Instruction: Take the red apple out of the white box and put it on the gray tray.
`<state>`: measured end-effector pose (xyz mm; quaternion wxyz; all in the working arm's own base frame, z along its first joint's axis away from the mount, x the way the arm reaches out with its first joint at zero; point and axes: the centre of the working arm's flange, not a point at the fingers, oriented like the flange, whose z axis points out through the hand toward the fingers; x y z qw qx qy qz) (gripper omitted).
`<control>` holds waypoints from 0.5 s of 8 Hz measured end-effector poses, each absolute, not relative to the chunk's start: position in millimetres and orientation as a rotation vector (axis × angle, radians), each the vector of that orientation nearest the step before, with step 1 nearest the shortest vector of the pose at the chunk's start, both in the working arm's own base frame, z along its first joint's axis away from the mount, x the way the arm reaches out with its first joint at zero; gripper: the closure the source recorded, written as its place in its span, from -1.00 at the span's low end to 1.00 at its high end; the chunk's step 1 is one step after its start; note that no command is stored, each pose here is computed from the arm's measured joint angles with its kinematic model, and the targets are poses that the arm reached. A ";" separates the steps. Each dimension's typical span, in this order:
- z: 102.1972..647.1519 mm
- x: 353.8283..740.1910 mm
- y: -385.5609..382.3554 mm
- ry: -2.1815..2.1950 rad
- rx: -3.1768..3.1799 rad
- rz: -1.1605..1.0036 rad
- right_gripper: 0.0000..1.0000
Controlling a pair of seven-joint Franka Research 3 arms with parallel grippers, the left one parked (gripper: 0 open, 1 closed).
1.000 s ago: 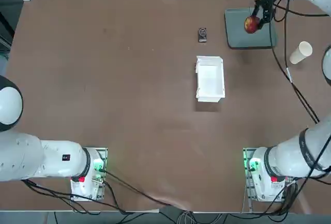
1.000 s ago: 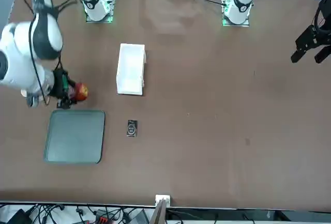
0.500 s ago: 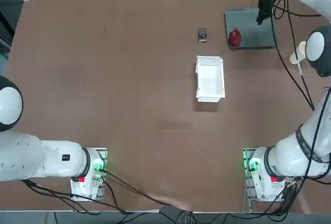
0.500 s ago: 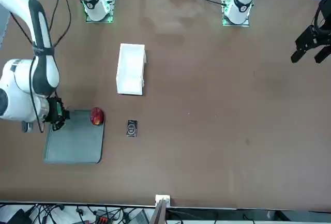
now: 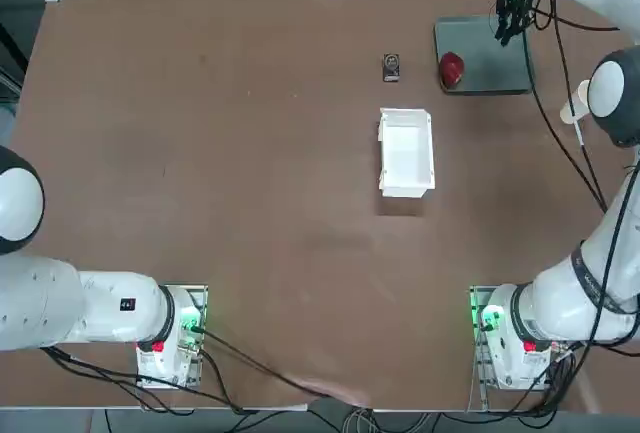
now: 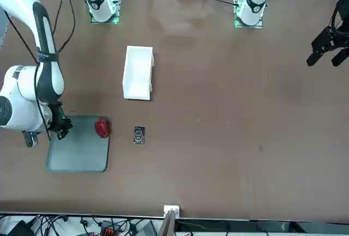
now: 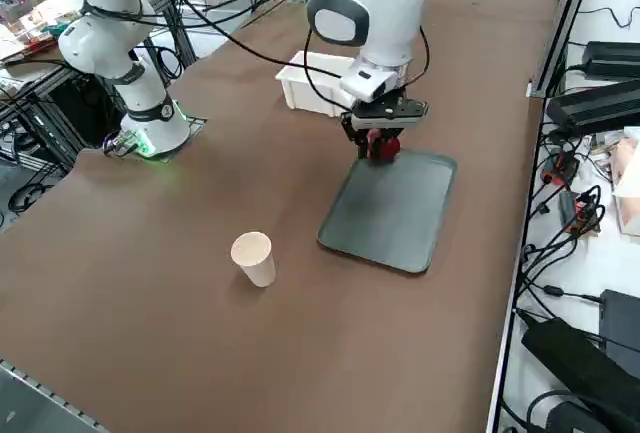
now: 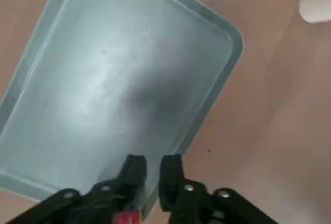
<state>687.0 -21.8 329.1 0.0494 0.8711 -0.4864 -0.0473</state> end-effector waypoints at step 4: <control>354.8 690.0 -9.4 -0.981 2.906 -0.118 -0.51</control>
